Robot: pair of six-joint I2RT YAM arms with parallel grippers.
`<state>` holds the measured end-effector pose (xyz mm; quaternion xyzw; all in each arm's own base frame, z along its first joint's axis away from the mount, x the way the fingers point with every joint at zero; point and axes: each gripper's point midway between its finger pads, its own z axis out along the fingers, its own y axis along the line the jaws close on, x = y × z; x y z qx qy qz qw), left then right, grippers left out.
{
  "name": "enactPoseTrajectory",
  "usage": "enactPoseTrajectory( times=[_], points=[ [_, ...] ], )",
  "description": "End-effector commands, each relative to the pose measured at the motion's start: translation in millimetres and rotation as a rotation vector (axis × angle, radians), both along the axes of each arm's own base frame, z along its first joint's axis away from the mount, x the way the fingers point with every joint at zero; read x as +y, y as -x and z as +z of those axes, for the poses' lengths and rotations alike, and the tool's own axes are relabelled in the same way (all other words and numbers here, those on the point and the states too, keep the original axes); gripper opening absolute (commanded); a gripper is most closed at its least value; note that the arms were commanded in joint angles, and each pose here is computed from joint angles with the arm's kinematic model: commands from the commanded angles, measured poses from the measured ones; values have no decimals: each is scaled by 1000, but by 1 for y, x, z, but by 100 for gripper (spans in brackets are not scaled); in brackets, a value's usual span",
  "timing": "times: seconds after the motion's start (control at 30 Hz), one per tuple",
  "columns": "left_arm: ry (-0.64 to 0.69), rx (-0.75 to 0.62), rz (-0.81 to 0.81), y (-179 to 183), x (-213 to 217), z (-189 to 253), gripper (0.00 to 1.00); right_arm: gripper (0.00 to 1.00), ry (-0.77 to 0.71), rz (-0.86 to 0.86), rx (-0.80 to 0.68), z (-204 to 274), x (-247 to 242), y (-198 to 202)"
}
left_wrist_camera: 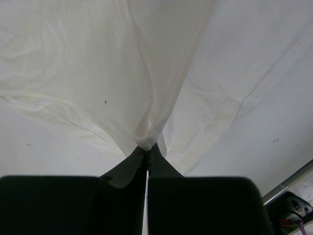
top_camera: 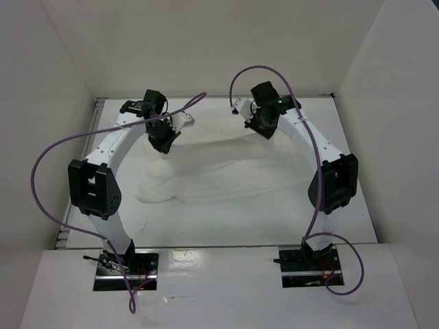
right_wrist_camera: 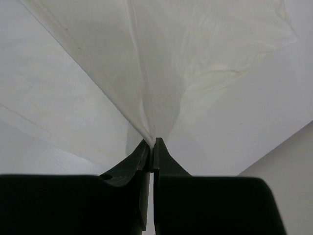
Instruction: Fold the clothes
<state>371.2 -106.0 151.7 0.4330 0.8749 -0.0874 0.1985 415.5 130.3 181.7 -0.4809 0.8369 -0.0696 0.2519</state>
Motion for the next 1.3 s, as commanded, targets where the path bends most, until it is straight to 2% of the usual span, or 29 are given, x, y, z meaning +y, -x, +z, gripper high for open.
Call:
enactPoseTrajectory(
  times=[0.0, 0.2, 0.4, 0.7, 0.97, 1.27],
  points=[
    [2, -7, -20, 18, 5, 22, 0, 0, -9, 11, -36, 32, -11, 11],
    [0, 37, -31, 32, 7, 20, 0, 0, -1, 48, 47, 24, -12, 29],
    [-20, 125, -59, 62, 4, 0, 0, 0, 6, 74, 143, 11, -14, 50],
    [-29, 277, -116, 106, -3, -37, 0, 0, 41, 129, 309, -37, -11, 87],
    [-46, 338, -127, 121, -5, -67, 0, 0, 66, 149, 426, -77, -10, 116],
    [-39, 398, -168, 135, -16, -81, 0, 0, 87, 155, 473, -95, -11, 126]
  ],
)
